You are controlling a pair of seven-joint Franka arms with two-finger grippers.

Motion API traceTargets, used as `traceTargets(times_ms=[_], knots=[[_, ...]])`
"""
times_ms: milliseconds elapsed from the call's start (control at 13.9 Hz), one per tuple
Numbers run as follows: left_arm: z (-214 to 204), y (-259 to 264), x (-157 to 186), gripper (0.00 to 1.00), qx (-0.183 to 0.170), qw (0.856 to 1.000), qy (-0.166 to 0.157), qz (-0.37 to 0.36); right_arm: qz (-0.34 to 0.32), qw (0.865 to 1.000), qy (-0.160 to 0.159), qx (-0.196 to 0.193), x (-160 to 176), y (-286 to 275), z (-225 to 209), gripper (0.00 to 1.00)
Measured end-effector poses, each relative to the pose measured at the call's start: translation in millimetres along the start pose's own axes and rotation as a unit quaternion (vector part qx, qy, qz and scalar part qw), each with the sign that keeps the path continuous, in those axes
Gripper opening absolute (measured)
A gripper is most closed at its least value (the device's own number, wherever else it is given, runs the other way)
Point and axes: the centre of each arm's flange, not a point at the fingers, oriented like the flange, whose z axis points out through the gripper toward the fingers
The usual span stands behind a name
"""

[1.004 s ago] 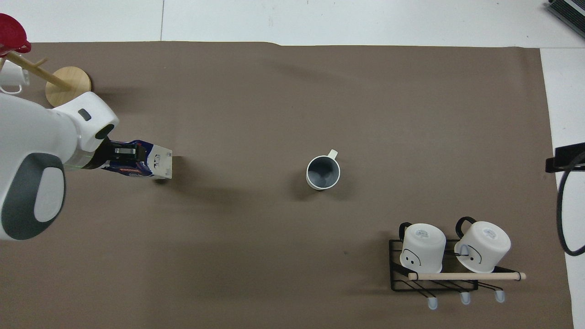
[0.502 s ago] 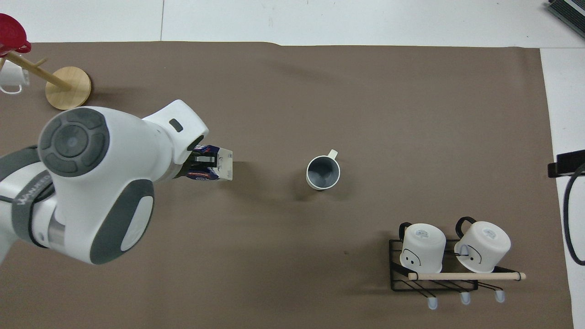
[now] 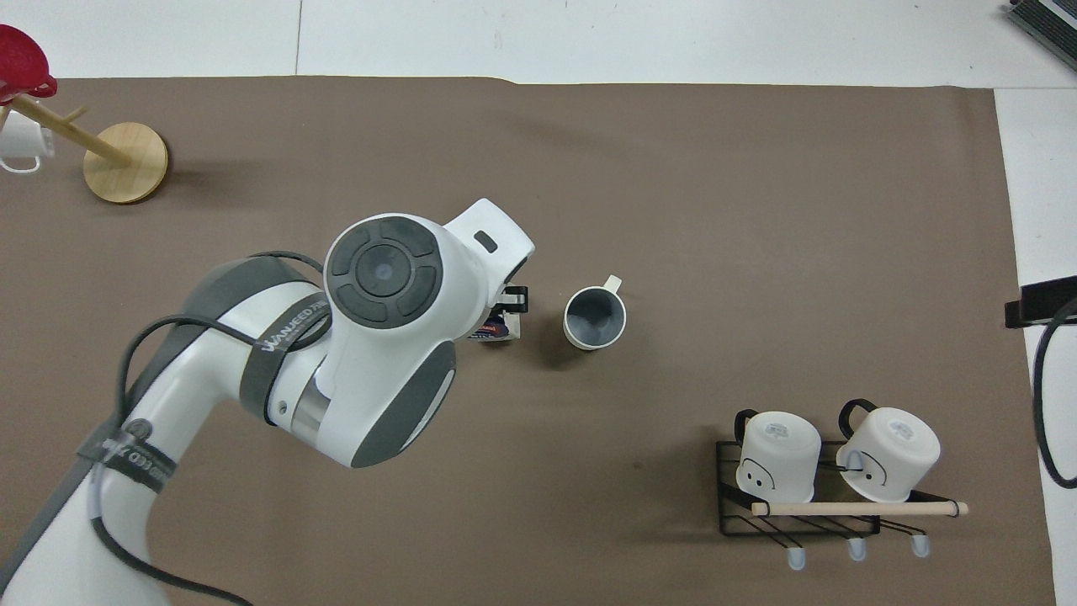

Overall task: Place cup and milk on table
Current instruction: 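Carry the milk carton with the left gripper beside the white mug, then lower the carton onto the table and open the left gripper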

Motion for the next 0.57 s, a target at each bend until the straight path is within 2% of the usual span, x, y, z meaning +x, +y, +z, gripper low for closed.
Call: traceTargets(times_ms=[287, 359, 430, 502, 574], knots=[[12.6, 30.1, -3.3, 0.48, -0.004, 1.0, 0.002, -0.001, 0.0, 1.0, -0.002, 0.0, -0.1, 0.0, 2.0, 1.0], [11.3, 32.4, -2.9, 0.53, -0.005, 1.0, 0.004, 0.0, 0.0, 1.0, -0.003, 0.0, -0.2, 0.3, 2.5, 1.0], [10.4, 33.5, -3.0, 0.53, -0.006, 1.0, 0.005, 0.001, 0.001, 1.0, -0.003, 0.0, -0.3, 0.9, 2.7, 1.0], [10.2, 34.0, -3.3, 0.56, -0.006, 1.0, 0.005, 0.001, 0.001, 1.0, -0.003, 0.0, -0.4, 1.6, 2.8, 1.0], [10.2, 34.1, -3.3, 0.68, -0.006, 1.0, 0.005, 0.001, 0.002, 1.0, -0.003, 0.0, -0.6, 2.1, 2.8, 1.0]])
